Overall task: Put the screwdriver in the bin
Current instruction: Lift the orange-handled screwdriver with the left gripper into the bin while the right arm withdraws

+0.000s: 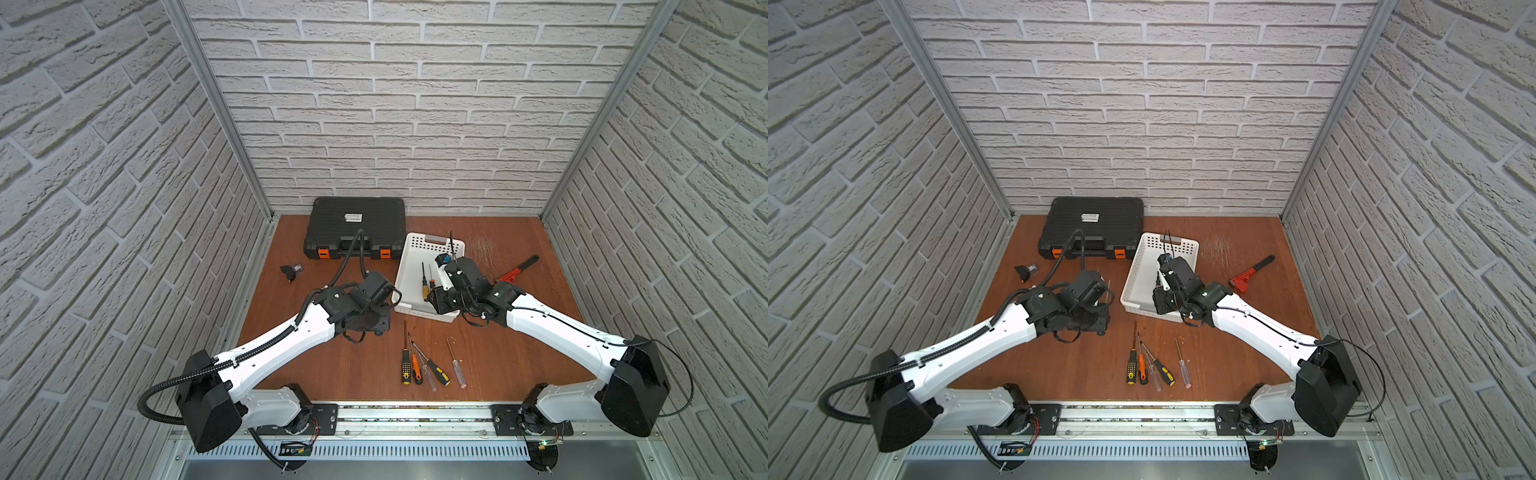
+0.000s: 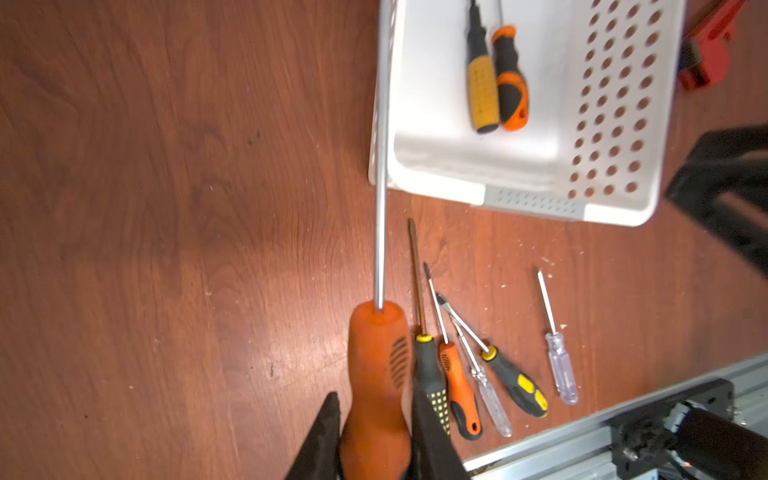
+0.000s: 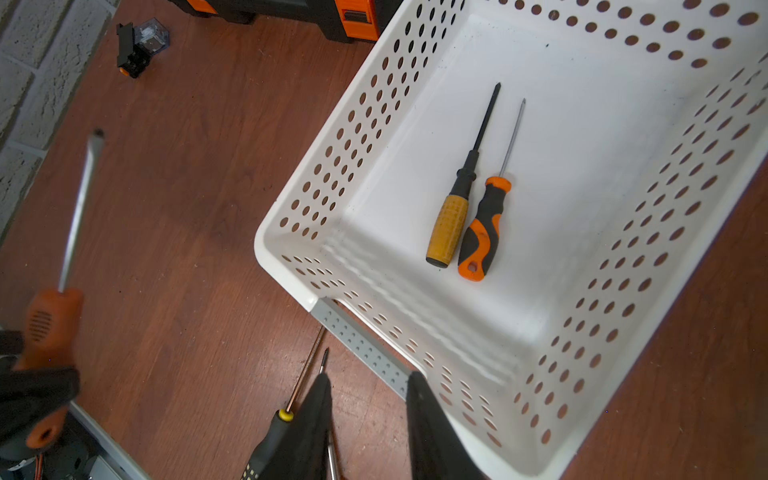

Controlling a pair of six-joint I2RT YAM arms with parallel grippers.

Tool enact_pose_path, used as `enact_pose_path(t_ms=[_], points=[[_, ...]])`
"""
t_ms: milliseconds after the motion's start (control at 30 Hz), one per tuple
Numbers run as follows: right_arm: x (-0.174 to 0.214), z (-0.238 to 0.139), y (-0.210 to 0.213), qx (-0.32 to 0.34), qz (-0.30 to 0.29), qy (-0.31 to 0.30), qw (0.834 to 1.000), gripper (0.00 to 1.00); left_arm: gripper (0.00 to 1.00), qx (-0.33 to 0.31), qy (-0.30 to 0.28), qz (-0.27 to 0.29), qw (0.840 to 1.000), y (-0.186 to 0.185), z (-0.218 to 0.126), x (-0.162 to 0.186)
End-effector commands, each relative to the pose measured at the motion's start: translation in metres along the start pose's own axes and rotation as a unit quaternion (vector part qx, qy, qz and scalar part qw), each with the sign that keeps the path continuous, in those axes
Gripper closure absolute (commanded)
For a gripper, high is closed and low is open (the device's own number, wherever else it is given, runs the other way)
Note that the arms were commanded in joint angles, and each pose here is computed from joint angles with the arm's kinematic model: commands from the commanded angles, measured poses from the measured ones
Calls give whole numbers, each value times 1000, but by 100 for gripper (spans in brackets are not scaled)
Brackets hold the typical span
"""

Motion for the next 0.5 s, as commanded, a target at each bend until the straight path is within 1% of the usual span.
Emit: enact_pose_path(t_ms=[0,67,167,333,467], points=[[-8,-19,2,1,-6,-25,1000,66,100,35,0,32,999,-15,1,-30],[-7,-22,-4,-7,17,-33,999,61,100,71,-6,33,997,-29,8,-50],[-4,-27,-13,-15,42,-31,999,61,100,93,-9,54,994,-52,21,-75],[8,-45,-21,7,39,-19,999,61,100,91,4,65,994,-78,56,-105],[20,-64,-24,14,38,-9,999,58,100,83,27,66,994,-90,91,-115]])
Point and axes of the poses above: each gripper's point midway between its finger pads, its own z axis out along the fingers, its own y axis along the line the jaws close on, x = y × z, the point moved 8 cm from there along -z, back along the fingers, and after that the axes turned 5 degrees about -z, right-handed, at the moved point
